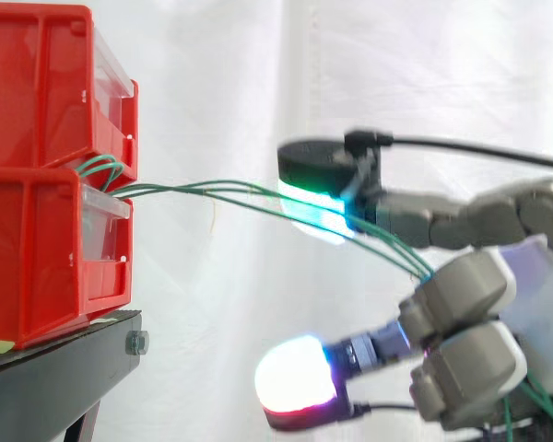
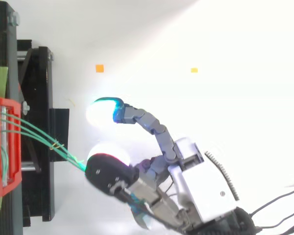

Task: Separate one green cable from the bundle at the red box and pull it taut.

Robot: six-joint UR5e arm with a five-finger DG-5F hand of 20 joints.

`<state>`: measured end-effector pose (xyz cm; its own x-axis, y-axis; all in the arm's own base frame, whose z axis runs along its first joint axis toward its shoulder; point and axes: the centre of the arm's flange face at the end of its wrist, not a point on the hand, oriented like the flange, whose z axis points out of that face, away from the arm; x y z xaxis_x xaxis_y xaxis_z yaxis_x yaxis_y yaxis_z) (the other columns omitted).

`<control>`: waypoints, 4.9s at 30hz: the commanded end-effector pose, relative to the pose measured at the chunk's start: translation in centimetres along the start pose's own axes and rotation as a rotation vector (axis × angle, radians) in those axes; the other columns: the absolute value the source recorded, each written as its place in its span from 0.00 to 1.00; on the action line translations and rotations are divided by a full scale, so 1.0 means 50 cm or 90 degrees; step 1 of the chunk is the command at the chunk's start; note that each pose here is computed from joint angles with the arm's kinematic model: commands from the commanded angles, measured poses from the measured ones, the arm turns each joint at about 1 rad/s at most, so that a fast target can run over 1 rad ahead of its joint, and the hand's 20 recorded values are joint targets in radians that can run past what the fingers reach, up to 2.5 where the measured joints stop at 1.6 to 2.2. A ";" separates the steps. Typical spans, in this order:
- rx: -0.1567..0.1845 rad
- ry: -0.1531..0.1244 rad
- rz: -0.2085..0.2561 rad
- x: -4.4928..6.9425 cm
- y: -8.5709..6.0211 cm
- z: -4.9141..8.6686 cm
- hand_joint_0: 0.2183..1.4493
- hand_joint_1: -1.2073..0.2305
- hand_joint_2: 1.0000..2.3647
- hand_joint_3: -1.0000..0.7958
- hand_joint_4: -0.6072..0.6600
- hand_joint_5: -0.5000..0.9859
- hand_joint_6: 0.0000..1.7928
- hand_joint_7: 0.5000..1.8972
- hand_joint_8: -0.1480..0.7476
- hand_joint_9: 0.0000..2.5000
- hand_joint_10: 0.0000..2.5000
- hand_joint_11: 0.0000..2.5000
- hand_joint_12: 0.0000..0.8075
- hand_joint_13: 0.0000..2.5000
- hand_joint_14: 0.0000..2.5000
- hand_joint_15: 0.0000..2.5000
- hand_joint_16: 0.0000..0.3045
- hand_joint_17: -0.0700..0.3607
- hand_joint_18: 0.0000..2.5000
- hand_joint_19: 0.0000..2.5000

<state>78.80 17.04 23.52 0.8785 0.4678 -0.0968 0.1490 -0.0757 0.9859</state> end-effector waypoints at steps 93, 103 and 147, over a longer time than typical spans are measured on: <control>-0.105 0.354 -0.007 -0.425 -0.266 0.108 0.14 0.50 0.00 0.28 0.57 0.16 0.28 0.08 0.54 0.17 0.00 0.09 0.46 0.11 0.00 0.12 0.22 0.52 0.15 0.25; -0.147 0.383 -0.070 -0.445 -0.188 0.167 0.14 0.51 0.00 0.28 0.57 0.16 0.28 0.09 0.54 0.19 0.00 0.10 0.46 0.12 0.00 0.12 0.22 0.51 0.14 0.25; -0.340 0.422 -0.068 -0.155 -0.092 0.239 0.16 0.41 0.00 0.28 0.62 0.19 0.28 0.15 0.53 0.25 0.00 0.16 0.45 0.17 0.01 0.16 0.20 0.49 0.16 0.27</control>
<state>76.79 2.48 18.10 0.3906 0.8840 -0.2566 -0.1695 0.3431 0.9239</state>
